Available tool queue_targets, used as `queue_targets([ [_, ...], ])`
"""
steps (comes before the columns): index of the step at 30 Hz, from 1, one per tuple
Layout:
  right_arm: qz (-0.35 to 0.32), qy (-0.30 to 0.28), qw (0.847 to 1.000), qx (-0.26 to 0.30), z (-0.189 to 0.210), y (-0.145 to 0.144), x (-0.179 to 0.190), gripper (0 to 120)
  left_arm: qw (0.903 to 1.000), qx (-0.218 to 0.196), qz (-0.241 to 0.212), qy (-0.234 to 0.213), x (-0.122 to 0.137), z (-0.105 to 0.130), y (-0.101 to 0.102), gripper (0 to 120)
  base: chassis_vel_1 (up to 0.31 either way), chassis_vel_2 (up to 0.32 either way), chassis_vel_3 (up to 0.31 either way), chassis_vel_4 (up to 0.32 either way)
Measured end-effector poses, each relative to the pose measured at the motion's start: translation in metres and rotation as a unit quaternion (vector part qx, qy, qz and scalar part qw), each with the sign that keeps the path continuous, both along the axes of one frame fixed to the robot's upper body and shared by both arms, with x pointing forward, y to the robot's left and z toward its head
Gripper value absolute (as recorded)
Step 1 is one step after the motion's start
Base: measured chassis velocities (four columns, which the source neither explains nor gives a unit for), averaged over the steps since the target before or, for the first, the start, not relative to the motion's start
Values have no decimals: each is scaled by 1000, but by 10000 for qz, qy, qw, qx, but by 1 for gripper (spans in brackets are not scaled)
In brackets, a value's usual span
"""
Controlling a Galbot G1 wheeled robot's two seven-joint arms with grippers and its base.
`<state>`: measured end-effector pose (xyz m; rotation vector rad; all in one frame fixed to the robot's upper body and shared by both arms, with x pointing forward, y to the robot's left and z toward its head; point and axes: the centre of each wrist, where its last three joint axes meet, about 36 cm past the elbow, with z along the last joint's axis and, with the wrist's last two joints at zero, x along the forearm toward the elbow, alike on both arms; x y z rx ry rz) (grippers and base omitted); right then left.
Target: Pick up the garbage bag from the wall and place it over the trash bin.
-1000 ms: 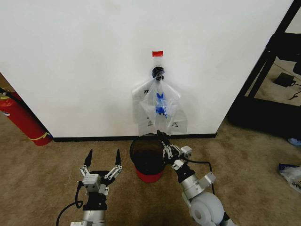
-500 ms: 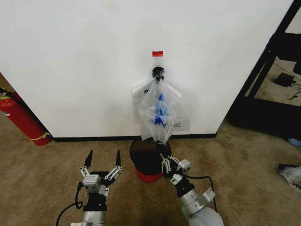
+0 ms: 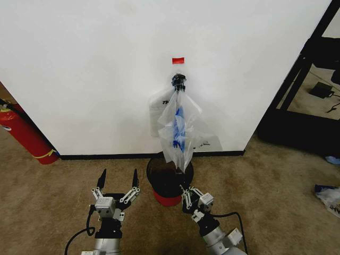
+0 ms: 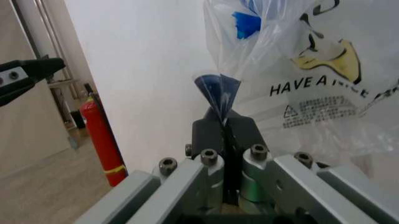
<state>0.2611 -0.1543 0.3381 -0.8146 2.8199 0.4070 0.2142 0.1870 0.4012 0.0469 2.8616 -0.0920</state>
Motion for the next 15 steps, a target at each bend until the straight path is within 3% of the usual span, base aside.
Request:
queue_targets([
  [6,-80,-65,9999,29,10,0,11,0,10000,-1,-19,0,0,4,0,100,0,0,0,0],
  [15,-634,592,9906,1054,58,9,63,0,9986,322,-418,37,19,23,11,100,0,0,0,0],
])
